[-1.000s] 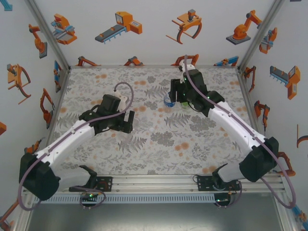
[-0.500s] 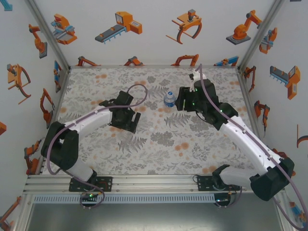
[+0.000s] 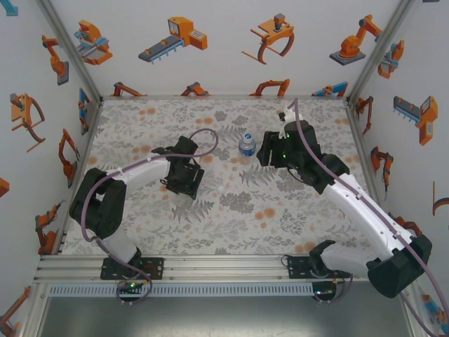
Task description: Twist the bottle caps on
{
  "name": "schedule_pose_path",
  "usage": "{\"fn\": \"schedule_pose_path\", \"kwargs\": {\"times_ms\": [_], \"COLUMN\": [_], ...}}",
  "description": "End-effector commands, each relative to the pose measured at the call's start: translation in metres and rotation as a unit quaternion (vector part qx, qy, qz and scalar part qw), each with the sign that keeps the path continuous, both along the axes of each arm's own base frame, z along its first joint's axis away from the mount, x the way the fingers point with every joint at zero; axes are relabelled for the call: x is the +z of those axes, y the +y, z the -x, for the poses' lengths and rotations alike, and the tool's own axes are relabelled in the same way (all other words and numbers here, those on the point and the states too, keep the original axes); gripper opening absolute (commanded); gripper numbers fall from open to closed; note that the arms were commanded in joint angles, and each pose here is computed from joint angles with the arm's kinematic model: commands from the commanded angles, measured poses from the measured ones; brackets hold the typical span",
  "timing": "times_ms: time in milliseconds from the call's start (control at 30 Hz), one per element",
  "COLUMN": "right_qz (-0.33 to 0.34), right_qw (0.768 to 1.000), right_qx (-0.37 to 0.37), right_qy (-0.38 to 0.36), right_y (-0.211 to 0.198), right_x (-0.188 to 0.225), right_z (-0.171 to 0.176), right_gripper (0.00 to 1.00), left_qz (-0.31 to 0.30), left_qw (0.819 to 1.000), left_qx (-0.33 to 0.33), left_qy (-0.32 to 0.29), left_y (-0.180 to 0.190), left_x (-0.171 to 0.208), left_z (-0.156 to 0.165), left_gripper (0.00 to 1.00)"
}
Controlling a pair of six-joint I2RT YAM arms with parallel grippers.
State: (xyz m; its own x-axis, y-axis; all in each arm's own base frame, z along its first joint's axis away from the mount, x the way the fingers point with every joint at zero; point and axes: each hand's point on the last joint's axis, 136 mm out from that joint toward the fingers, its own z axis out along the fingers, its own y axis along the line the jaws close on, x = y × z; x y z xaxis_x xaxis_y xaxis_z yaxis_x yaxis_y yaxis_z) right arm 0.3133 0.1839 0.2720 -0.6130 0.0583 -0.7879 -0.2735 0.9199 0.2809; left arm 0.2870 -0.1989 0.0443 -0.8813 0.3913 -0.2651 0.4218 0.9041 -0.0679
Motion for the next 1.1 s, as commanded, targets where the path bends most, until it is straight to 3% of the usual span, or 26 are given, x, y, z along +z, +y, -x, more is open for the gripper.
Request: {"fn": "schedule_pose_path", "kwargs": {"times_ms": [0,333,600,833,1067], "right_qz": [-0.014,-0.022,-0.104,-0.179,-0.246], "right_qw": [1.0,1.0,0.992,0.979,0.961], "right_qx": [-0.005,0.021,0.064,0.075,0.079], "right_qy": [0.006,0.004,0.032,0.063,0.096], "right_y": [-0.001,0.022,0.068,0.097,0.118], "right_x": [0.0,0.002,-0.001,-0.002,-0.007], "right_z": [0.003,0.007,0.012,0.009,0.004], "right_gripper": [0.57,0.57,0.57,0.61,0.66], "left_qz": [0.004,0.029,0.141,0.278,0.354], "left_qw": [1.0,0.999,0.986,0.945,0.904], "left_qx": [0.004,-0.01,-0.045,-0.129,-0.189], "left_qy": [0.011,-0.038,-0.076,-0.118,-0.144], "left_y": [0.0,-0.007,-0.037,-0.079,-0.108], "left_x": [-0.004,0.022,0.074,0.135,0.174], "left_z": [0.003,0.0,0.006,0.026,0.045], "left_gripper": [0.51,0.34,0.31,0.31,0.31]}}
